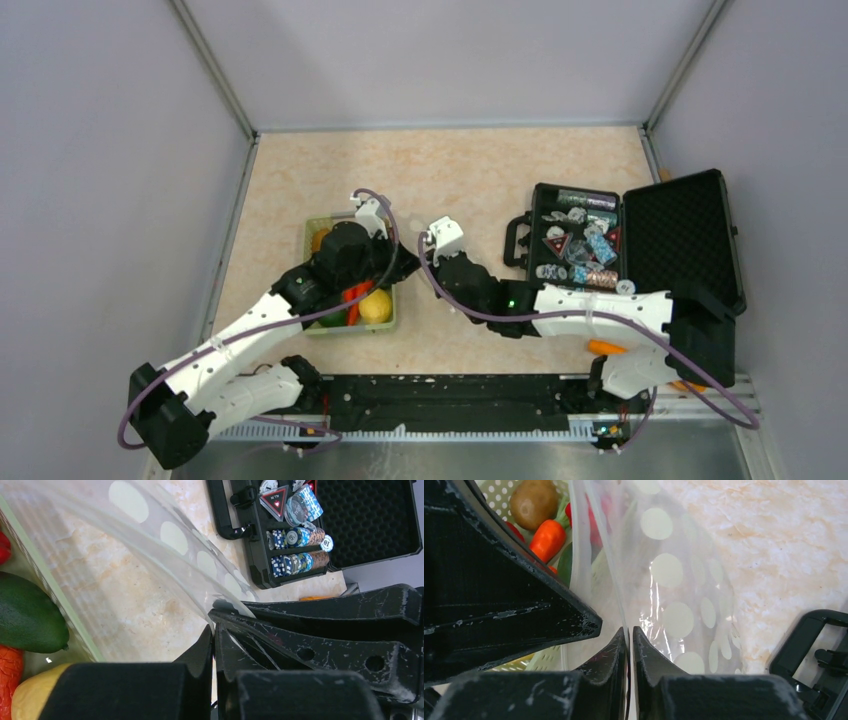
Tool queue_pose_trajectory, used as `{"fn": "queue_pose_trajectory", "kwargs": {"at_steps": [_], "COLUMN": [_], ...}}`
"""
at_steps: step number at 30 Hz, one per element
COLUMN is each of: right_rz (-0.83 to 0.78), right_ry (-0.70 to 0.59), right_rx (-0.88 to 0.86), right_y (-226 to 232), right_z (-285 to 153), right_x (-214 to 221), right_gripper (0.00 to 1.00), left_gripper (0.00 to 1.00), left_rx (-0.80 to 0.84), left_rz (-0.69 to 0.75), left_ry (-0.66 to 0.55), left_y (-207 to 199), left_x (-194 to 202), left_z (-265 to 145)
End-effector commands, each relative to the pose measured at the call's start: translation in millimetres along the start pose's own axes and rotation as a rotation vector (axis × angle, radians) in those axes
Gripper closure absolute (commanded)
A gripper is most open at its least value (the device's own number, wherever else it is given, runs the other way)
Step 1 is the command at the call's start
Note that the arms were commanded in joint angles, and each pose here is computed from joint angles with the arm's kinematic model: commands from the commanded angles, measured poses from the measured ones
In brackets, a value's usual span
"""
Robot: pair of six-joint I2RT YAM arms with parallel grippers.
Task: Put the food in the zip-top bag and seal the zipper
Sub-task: Open the zipper of the food storage bag at the center of the board.
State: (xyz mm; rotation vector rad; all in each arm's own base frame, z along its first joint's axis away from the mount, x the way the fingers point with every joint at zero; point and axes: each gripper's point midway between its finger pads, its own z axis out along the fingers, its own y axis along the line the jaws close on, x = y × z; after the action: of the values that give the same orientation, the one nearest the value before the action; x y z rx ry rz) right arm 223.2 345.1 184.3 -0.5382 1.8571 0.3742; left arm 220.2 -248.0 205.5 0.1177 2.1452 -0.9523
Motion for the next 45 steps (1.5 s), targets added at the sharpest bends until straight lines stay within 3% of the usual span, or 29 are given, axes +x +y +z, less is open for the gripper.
{"fn": "queue_pose_trajectory", "kwargs": {"at_steps": [1,3,6,16,23,31,39,43,45], "right_rz": [0.054,0.077,0.09,0.114,0.091,-0.015,0.017,0.004,0.082], "right_ry": [-0.108,-0.144,-0.175,-0.254,-0.293,-0.346,-0.344,-0.331,-0.325], "right_rx": [0.03,0.013,0.013,0.241,0.275,0.286,0.271,0.148,0.119], "right_y": [-2,-1,-4,-37,-40,-27,-32,-15,-11], "right_z": [-6,-12,-17,-33,-43,-57,-63,-58,-54], "right_x": [-39,-49,-59,-75,-85,-103,-98,-89,-83], "right_gripper": [0.95,1.0,1.0,1.0,1.0,1.0,1.0,1.0,1.0], "left_gripper": [1.0,1.0,1.0,1.0,1.0,1.0,1.0,1.0,1.0], "left_rx": [0.034,0.019,-0.013,-0.157,-0.257,-0.18,-0.022,0.026,0.054], "left_rz": [0.011,0.011,0.009,-0.002,0.023,0.035,0.048,0.062,0.063], "left_ry": [-0.056,-0.052,-0.046,-0.051,-0.08,-0.096,-0.05,-0.027,-0.025], "left_y": [-11,-7,-1,24,38,23,-5,-13,-17], "left_x": [-16,-14,-12,-13,-22,-29,-22,-18,-18], "left_z": [-5,-3,-1,-4,-13,-13,-3,0,1]}}
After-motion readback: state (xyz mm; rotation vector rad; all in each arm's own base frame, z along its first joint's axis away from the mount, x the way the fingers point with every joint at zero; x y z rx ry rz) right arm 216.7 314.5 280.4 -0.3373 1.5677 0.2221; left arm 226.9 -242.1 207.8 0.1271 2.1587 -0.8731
